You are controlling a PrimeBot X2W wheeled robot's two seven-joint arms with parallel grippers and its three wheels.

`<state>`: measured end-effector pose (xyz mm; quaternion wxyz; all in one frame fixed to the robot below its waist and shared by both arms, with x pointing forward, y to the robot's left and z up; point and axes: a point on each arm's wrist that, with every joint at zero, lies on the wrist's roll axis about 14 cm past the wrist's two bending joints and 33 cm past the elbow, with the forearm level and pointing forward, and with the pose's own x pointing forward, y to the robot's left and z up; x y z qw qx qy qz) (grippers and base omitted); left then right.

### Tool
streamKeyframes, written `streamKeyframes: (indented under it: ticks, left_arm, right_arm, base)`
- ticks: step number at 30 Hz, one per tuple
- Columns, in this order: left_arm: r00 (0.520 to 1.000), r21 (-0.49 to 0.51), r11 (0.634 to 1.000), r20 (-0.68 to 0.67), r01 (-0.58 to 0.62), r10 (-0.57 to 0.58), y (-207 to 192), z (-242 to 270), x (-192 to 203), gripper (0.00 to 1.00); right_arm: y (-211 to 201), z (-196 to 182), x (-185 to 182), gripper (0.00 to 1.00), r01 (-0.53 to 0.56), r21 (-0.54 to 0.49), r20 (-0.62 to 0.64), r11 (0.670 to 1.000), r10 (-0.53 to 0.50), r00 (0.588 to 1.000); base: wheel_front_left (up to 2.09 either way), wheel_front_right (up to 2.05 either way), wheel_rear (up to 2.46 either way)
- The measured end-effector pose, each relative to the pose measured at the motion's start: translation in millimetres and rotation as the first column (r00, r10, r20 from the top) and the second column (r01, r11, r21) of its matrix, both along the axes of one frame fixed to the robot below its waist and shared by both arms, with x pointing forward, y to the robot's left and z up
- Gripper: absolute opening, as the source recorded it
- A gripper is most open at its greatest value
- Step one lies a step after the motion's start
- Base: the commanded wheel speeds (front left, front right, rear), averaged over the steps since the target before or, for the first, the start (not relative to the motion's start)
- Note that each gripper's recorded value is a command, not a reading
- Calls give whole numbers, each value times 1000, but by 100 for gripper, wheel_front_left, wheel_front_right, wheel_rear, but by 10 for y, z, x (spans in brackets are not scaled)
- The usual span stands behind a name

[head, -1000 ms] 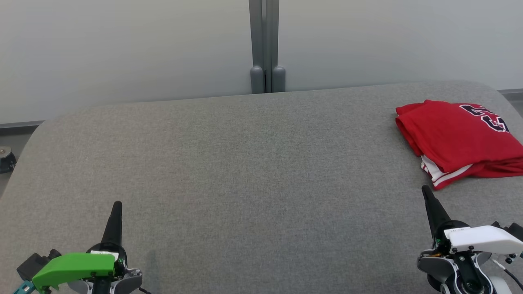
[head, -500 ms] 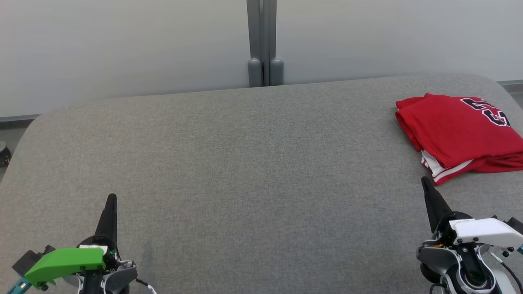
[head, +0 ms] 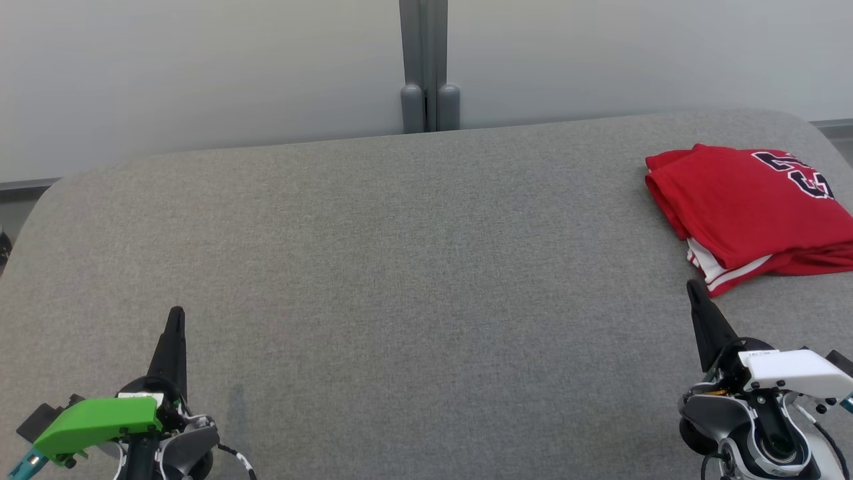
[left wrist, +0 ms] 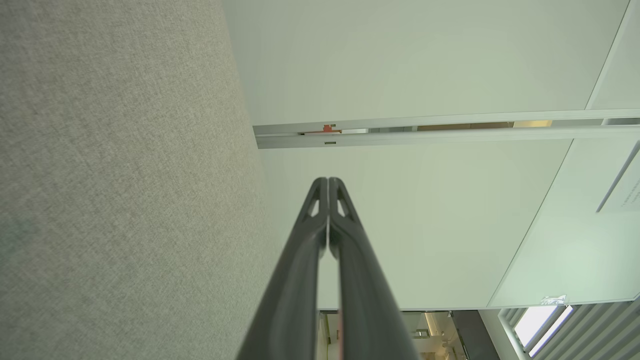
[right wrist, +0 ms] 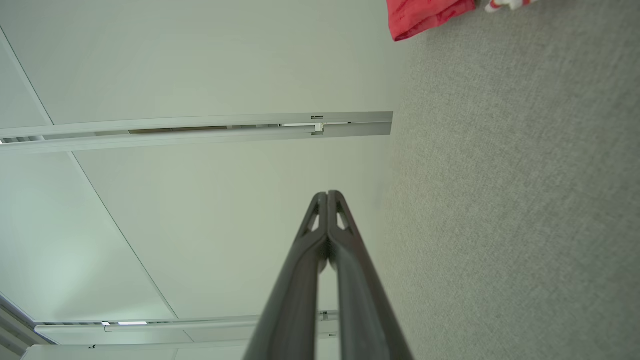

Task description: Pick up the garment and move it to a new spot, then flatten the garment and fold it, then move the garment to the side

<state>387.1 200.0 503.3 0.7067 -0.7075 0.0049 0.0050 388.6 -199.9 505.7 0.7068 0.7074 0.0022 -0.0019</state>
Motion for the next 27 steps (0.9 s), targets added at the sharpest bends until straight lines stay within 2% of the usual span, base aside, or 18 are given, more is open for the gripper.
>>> streamKeyframes:
  ticks: [27]
  left_arm:
    - [1000,-5,1000,1,-1,1,7,1,0,0]
  right_arm:
    - [0,0,0,0,0,0,0,1000,0,1000]
  base:
    - [0,0,0]
